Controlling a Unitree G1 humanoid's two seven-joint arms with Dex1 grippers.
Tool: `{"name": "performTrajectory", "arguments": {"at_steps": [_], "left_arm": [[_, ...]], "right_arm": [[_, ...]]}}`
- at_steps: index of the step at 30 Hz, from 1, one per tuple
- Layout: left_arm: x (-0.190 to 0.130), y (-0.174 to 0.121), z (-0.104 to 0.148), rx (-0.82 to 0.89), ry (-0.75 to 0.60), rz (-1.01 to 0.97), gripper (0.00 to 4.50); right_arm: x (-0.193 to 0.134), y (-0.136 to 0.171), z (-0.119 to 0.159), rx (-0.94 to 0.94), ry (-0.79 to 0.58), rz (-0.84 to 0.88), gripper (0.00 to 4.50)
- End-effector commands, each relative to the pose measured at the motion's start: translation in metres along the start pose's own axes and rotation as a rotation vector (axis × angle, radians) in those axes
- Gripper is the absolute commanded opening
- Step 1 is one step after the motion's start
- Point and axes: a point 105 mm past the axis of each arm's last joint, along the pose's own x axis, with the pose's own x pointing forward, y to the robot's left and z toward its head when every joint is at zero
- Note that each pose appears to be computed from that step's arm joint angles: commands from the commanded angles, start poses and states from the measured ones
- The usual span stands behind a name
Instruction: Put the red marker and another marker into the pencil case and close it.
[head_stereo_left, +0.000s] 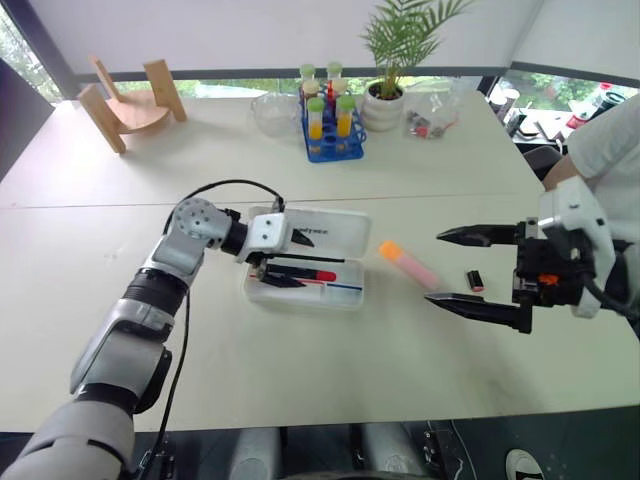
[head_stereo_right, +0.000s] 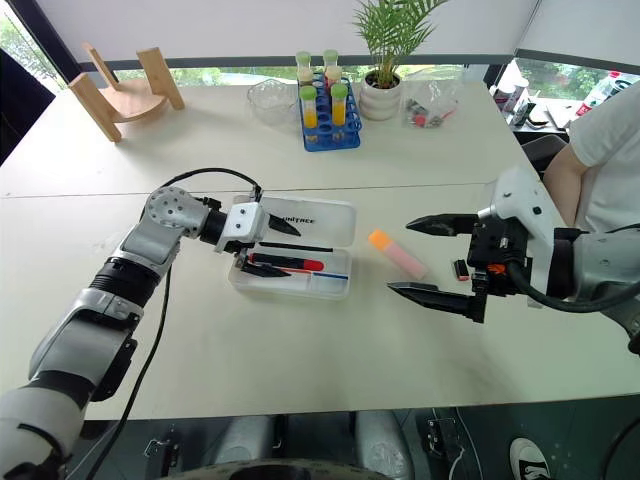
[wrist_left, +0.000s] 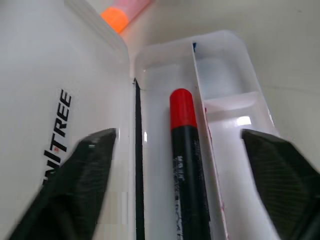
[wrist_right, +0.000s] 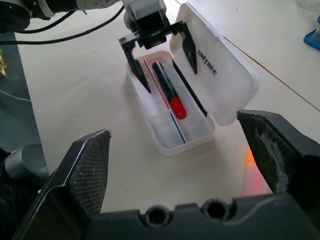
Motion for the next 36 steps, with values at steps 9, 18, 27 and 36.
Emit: {"name": "performTrajectory", "arguments": {"at_steps": [9, 18, 27, 36], "left_arm": [[-0.104, -0.072, 0.059, -0.402, -0.172, 0.13, 4.45], [-0.121, -0.103, 0.06, -0.396, -0.105, 0.285, 4.45], [-0.122, -0.101, 0.061, -0.376, -0.095, 0.343, 4.5], [-0.138, -0.098, 0.057, -0.37, -0.067, 0.387, 4.5]], "right_arm": [[0.049, -0.055, -0.063, 0.131, 0.14, -0.256, 4.5], [0.08, -0.068, -0.104, 0.247, 0.256, -0.256, 4.5], [0.091, -0.077, -0.12, 0.291, 0.307, -0.25, 1.04], [0.056, -0.037, -0.037, 0.083, 0.13, 0.037, 0.84]]}}
